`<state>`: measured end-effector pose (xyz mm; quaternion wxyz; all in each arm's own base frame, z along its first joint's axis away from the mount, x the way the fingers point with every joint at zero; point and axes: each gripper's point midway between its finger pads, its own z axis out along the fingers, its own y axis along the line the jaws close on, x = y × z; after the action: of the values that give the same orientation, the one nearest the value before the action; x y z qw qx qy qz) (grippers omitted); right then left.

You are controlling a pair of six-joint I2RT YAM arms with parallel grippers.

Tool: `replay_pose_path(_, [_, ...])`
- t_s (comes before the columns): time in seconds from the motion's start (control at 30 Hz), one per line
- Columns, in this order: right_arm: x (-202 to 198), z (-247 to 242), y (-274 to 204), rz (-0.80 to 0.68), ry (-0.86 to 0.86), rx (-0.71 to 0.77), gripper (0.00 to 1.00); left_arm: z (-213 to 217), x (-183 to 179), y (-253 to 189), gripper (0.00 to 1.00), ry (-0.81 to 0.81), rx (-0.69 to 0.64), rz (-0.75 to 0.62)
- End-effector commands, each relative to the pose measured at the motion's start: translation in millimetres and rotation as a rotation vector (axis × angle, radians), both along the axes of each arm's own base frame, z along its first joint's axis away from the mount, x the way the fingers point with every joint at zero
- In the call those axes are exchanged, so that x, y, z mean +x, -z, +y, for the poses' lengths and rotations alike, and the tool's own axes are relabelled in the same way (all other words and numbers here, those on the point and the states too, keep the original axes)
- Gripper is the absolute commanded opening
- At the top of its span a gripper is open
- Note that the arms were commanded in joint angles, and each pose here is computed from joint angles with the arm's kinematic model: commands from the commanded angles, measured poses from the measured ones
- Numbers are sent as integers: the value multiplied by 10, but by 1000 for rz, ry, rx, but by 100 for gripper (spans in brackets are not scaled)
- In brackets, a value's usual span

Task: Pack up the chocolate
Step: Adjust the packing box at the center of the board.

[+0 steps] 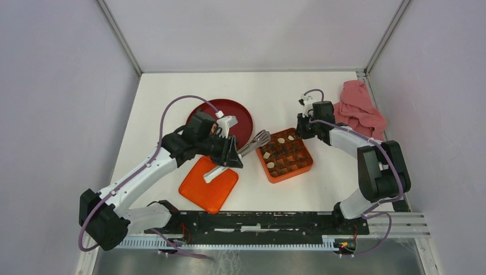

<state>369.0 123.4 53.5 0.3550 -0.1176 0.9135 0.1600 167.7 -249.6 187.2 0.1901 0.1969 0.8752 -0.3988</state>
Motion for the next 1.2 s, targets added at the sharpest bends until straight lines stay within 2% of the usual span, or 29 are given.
replay_pose_path(0.0, [91, 37, -132, -59, 5, 32, 20, -178, 3, -119, 2, 55, -6, -45])
replay_pose_path(0.13, [124, 53, -185, -91, -3, 39, 27, -252, -49, -16, 2, 95, 46, -29])
replay_pose_path(0.57, [83, 48, -529, -211, -115, 35, 62, -492, -169, 267, 2, 185, 193, -17])
replay_pose_path(0.83, [76, -64, -586, -239, -125, 48, 64, -548, -114, 376, 2, 192, 248, -22])
replay_pose_path(1.17, [53, -158, -615, -249, -104, 72, 66, -562, -44, 469, 19, 188, 321, -30])
